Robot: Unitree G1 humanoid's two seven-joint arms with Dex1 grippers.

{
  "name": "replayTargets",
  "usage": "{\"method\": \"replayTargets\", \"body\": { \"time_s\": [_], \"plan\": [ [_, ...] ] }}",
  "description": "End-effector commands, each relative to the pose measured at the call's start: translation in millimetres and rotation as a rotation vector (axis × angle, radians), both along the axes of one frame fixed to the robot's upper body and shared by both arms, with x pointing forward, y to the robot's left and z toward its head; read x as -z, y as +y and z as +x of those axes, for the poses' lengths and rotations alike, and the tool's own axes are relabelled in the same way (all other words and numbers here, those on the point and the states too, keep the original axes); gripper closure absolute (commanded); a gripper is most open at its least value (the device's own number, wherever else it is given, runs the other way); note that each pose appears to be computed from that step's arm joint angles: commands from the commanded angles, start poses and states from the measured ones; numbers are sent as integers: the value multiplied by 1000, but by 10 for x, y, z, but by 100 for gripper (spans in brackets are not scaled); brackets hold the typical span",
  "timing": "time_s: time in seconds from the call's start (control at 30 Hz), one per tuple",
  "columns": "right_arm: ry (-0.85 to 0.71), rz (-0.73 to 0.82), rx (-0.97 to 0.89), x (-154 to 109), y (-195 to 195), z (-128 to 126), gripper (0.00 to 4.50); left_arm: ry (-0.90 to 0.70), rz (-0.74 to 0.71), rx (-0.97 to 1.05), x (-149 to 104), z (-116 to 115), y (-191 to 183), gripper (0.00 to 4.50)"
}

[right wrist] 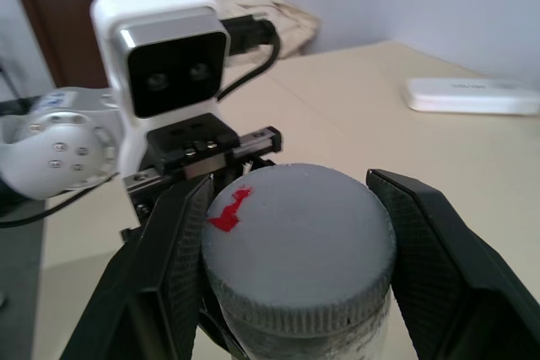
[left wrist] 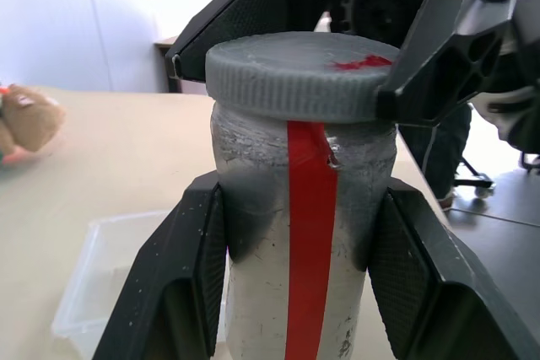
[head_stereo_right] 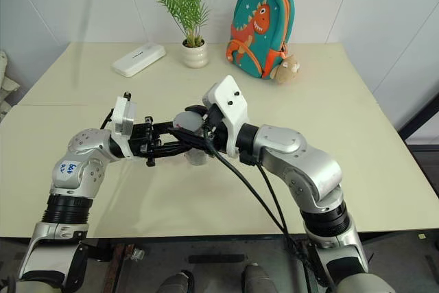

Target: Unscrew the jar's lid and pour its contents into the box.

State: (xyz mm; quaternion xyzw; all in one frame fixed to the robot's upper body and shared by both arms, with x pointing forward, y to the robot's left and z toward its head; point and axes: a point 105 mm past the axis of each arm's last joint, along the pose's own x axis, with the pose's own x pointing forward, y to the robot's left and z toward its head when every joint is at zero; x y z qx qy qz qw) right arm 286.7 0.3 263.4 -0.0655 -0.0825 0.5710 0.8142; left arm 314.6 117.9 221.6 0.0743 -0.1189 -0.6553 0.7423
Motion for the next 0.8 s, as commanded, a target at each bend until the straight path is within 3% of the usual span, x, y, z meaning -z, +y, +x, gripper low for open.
{"method": "replayTargets", "body": {
  "time_s": [0.03,0.23,0.5,0.67,0.8],
  "plan": [
    [-87,-4,-253,-143,107,-346,195,1,0,-22,-35,32,78,255],
    [-103,-51,-367,-108,78,-424,195,3,14,-13,8,58,83,255],
    [-105,-55,-341,-107,79,-329,195,-23,27,20,-22,46,28,255],
    [-110,-34,-288,-153,75,-239,20,-34,37,51,-36,19,-6,255],
    [-114,-29,-272,-176,70,-218,2,-39,42,75,-43,-10,-23,255]
  ]
}}
